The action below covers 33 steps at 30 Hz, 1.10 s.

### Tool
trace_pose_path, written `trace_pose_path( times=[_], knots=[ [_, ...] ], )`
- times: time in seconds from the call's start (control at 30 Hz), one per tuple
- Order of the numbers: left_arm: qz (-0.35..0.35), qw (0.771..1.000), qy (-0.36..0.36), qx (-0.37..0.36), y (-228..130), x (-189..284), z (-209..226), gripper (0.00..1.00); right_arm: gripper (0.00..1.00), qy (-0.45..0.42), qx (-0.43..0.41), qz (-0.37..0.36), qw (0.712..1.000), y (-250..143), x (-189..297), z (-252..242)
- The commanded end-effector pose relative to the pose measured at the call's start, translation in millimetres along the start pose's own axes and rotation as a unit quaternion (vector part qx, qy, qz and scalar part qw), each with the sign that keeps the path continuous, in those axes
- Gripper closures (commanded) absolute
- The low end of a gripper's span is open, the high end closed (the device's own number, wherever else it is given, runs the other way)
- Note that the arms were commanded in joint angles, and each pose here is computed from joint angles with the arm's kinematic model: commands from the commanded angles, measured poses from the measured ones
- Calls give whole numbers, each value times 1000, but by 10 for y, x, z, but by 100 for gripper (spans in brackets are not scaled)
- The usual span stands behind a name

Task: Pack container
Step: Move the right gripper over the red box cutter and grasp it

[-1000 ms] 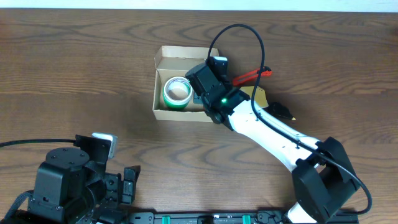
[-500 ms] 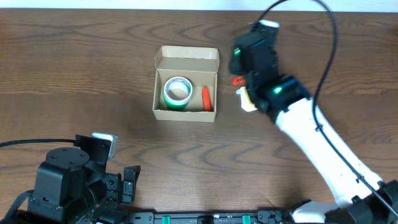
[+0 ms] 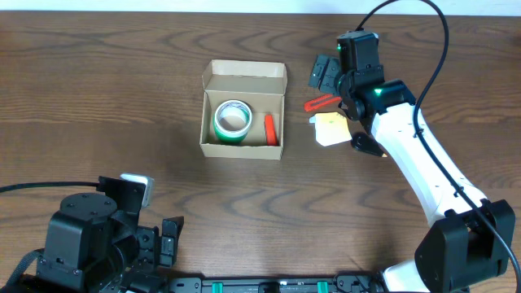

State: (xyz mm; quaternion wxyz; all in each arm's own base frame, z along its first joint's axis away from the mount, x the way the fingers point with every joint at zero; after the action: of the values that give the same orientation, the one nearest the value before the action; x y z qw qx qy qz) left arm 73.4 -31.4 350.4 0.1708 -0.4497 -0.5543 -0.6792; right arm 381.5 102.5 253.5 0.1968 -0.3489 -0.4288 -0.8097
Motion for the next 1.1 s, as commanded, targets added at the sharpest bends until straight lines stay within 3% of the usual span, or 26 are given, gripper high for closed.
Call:
trace_pose_path(
  times=[0.0, 0.37, 0.6, 1.07],
  knots=[
    [3, 1000, -2, 2, -5, -7, -4, 5, 1, -27, -98, 26, 995, -1, -97, -79],
    [3, 1000, -2, 2, -5, -7, -4, 5, 1, -142, -135, 97, 976, 495, -434, 176],
    [3, 1000, -2, 2, -5, -7, -3, 5, 2, -159, -184, 171, 955, 383, -1013, 38],
    [3, 1000, -2, 2, -5, -7, -3, 5, 7, -194, -202, 206, 938, 138, -1634, -224]
  ],
)
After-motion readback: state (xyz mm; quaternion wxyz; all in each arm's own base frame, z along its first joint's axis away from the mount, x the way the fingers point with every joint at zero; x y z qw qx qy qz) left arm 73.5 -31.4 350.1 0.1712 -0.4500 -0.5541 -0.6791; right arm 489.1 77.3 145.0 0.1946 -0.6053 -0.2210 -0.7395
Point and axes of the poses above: each gripper's point midway between its finger pads, its own x axis back along the fingers, its own z axis along the line the jaws close on, y = z × x, the point moved 10 cm from there along x, back along the fingers, and after that the axes turned 14 degrees about -x, right-handed, at the moved point
